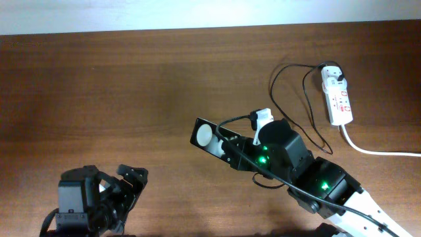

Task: Plug charger to phone and switch on socket

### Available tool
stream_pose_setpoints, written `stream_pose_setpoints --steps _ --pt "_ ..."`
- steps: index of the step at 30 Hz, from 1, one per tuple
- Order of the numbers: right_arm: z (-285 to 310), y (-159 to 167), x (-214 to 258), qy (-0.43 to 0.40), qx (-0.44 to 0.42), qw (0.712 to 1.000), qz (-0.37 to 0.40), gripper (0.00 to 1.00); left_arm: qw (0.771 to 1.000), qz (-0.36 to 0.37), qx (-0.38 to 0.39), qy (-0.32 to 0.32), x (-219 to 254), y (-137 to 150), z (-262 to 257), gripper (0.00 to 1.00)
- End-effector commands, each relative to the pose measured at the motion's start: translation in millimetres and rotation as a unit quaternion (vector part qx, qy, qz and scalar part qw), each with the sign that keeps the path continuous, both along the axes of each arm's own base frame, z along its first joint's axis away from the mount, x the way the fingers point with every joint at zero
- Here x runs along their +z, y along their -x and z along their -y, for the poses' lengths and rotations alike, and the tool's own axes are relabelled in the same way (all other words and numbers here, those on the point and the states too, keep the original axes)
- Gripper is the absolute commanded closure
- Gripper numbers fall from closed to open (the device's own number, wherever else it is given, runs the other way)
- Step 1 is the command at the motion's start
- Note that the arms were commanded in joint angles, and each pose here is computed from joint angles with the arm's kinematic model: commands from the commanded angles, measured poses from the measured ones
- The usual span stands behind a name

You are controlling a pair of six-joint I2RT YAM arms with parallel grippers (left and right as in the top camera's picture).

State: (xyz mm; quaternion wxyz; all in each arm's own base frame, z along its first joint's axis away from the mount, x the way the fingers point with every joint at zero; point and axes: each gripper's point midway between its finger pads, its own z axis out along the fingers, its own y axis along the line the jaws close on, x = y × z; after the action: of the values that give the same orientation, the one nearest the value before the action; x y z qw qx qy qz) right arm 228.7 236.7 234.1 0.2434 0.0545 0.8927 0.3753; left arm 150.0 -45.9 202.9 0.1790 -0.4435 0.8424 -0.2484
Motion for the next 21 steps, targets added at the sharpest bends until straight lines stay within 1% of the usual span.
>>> stream_pose_setpoints --steps 1,5,7,9,12,14,16,17,19,21 --pt "-3 1 11 -0.016 0.006 1.0 0.005 0.96 1.0 -0.005 -0.001 0.023 -1 1 6 0.01" --pt "7 -12 10 0.004 -0.032 0.999 0.024 0.96 0.999 0.003 -0.016 0.046 4 0 16 0.01" --pt "10 -14 9 -0.011 -0.061 0.998 0.003 0.96 0.996 0.043 -0.035 0.07 18 -13 25 0.01" --pt "12 -16 9 -0.034 -0.098 0.994 -0.024 0.96 0.995 0.069 -0.036 0.069 26 -23 25 0.01" --pt "10 -17 12 -0.042 -0.102 0.994 -0.025 0.96 0.995 0.071 -0.033 0.064 26 -24 23 0.01" --pt "5 -16 16 -0.069 -0.107 0.991 -0.042 0.96 0.996 0.068 -0.023 0.051 21 -26 18 0.01" --pt "-5 -15 26 -0.1 -0.088 0.99 -0.041 0.96 0.996 0.063 -0.022 0.051 12 -29 18 0.01" --pt "-9 -15 32 -0.112 -0.079 0.99 -0.035 0.96 0.997 0.051 -0.022 0.051 -1 -35 18 0.01" --pt "-10 -15 32 -0.108 -0.071 0.991 -0.027 0.96 0.998 0.006 -0.02 0.052 -31 -41 19 0.01" --pt "-19 -18 44 -0.107 -0.024 0.993 0.033 0.96 0.998 -0.021 -0.019 0.053 -42 -48 19 0.01"
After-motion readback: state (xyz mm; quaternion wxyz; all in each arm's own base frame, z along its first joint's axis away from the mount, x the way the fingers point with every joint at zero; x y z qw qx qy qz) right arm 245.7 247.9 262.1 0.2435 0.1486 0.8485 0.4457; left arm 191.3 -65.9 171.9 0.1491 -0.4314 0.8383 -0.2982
